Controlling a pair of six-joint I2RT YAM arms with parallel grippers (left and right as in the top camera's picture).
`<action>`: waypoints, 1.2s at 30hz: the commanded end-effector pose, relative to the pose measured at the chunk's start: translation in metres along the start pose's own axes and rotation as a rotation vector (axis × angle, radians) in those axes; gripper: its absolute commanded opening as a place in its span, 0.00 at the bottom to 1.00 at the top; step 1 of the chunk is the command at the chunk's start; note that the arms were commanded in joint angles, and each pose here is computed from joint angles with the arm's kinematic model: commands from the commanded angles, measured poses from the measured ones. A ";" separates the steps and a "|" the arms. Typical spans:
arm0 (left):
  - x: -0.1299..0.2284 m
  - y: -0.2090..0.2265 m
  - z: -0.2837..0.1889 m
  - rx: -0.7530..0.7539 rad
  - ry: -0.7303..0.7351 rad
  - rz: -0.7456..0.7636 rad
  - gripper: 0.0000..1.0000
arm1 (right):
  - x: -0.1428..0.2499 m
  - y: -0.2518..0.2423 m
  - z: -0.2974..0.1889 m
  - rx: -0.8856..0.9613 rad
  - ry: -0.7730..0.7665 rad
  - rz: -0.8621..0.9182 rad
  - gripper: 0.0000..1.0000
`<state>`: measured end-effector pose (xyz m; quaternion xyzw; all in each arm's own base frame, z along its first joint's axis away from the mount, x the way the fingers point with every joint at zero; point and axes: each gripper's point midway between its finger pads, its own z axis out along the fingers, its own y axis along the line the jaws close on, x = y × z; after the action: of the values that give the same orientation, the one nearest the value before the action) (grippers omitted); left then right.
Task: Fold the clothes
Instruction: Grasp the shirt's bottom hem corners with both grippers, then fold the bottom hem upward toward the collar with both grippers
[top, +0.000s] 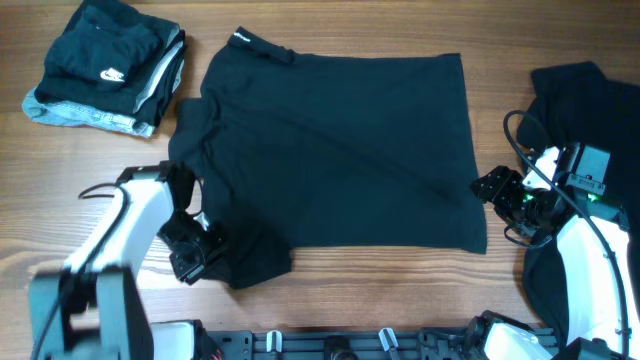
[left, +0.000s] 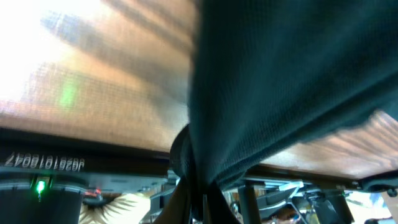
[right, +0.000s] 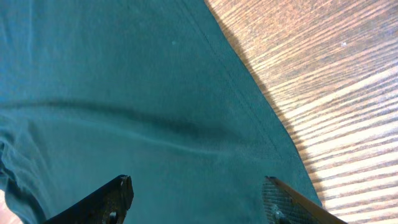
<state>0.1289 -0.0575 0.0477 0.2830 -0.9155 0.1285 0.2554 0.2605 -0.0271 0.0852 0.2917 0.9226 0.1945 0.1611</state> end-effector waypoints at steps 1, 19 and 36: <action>0.020 -0.005 -0.021 0.088 -0.115 0.063 0.04 | -0.004 -0.003 -0.002 0.023 -0.012 0.006 0.76; 0.020 -0.006 -0.041 0.150 -0.297 0.057 0.04 | 0.060 -0.052 0.052 0.157 0.308 0.189 0.10; -0.026 -0.062 -0.108 0.355 -0.600 0.173 0.04 | 0.037 -0.023 0.006 0.129 0.235 0.161 0.10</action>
<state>0.2239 -0.0526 0.1215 0.2646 -0.9377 0.2087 -0.0842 0.2194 -0.0193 0.0619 0.3670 0.9122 0.1821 0.0103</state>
